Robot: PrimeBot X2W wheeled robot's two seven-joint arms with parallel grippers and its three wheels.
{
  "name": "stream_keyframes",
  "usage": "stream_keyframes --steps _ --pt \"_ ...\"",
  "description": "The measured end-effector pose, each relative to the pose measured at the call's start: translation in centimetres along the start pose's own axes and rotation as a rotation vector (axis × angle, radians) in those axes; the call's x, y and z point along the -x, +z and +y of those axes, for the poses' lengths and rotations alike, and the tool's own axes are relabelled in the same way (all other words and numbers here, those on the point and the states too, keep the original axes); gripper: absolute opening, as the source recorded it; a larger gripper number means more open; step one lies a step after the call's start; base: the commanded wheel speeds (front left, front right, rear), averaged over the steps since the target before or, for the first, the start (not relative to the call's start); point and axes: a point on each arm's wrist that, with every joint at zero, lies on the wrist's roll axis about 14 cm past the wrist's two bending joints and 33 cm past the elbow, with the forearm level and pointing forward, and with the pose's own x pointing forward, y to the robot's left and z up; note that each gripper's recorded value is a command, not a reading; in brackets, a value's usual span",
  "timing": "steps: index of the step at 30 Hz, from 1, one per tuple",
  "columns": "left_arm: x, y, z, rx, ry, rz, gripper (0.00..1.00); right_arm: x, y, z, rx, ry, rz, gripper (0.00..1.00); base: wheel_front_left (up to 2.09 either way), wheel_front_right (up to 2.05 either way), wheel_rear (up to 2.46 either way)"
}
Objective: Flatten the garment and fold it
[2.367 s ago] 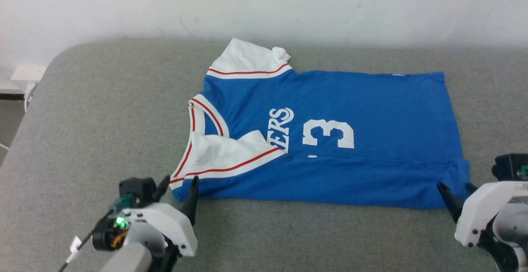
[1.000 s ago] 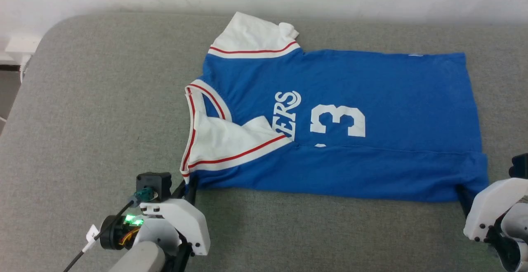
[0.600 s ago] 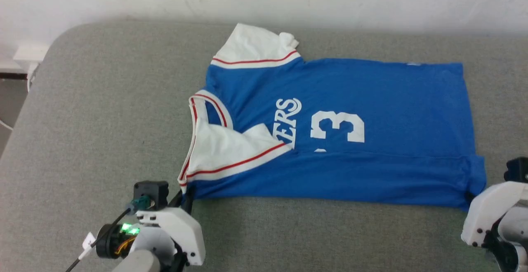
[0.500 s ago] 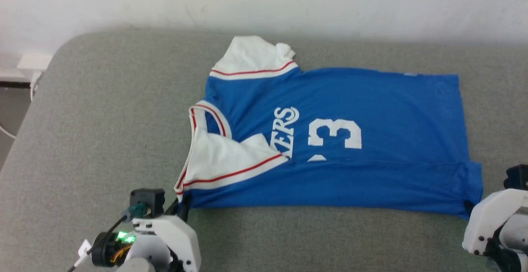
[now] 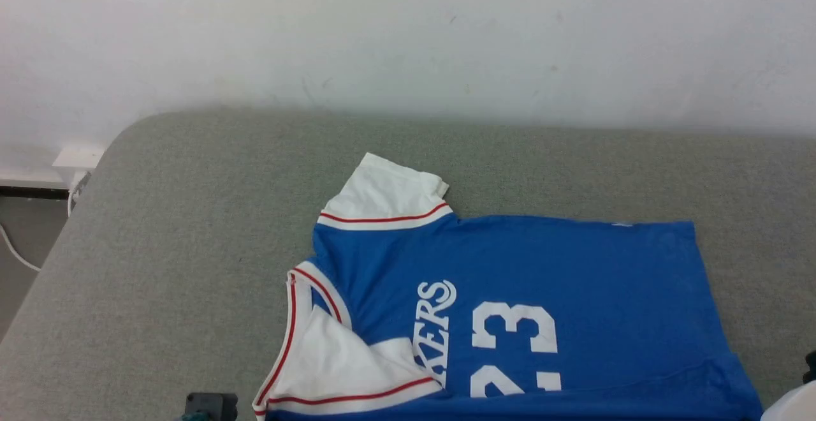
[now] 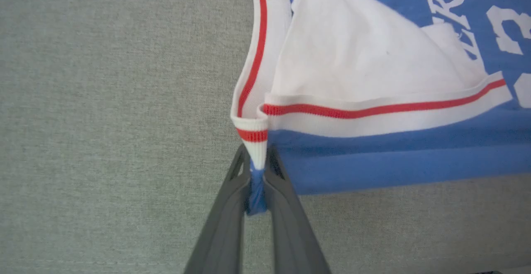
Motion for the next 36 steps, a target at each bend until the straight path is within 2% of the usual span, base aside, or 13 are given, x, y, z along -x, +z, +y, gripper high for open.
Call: stream_keyframes --steps 5,6,7,8,11,14,18,21,29,32,36 --pt "0.0 -1.5 -0.1 0.009 -0.004 0.05 0.0 -0.2 -1.5 -0.3 0.005 -0.014 0.056 0.0 0.0 0.0 0.0" --pt "-0.1 -1.8 -0.2 0.011 -0.008 0.057 0.0 -0.4 -1.8 -0.3 0.004 -0.013 0.067 0.2 0.0 0.0 0.0" --pt "-0.1 -2.2 -0.3 0.012 -0.009 0.064 0.17 -0.5 -2.1 -0.3 0.006 -0.015 0.076 0.92 0.0 0.0 0.0" --pt "-0.2 -2.4 -0.4 0.011 -0.016 0.068 0.96 -0.6 -2.2 -0.3 0.011 -0.018 0.078 1.0 0.0 0.0 0.0" --pt "-0.4 -2.5 -0.6 0.009 -0.027 0.058 1.0 -1.0 -2.2 0.0 0.021 -0.013 0.062 1.0 0.0 0.0 0.0" --pt "-0.7 -1.5 -0.5 0.005 -0.03 0.005 1.0 -1.1 -0.4 0.7 0.019 0.011 -0.024 1.0 0.0 0.0 0.0" --pt "-1.0 1.9 -0.8 0.008 -0.042 -0.137 1.0 -0.5 3.9 2.4 0.04 0.058 -0.218 1.0 0.0 0.0 0.0" --pt "-0.9 6.4 -1.2 0.011 -0.053 -0.324 1.0 0.7 7.4 4.3 0.054 0.121 -0.396 1.0 0.0 0.0 0.0" --pt "-2.1 14.4 -3.8 -0.038 -0.153 -0.554 1.0 3.5 12.9 6.8 0.074 0.208 -0.756 1.0 0.0 0.0 0.0" --pt "-3.5 16.9 -4.7 -0.083 -0.196 -0.573 1.0 3.3 13.2 8.0 0.081 0.244 -0.807 1.0 0.0 0.0 0.0" --pt "-6.3 20.2 -6.3 -0.17 -0.265 -0.55 1.0 2.1 12.5 8.4 0.078 0.255 -0.796 1.0 0.0 0.0 0.0"
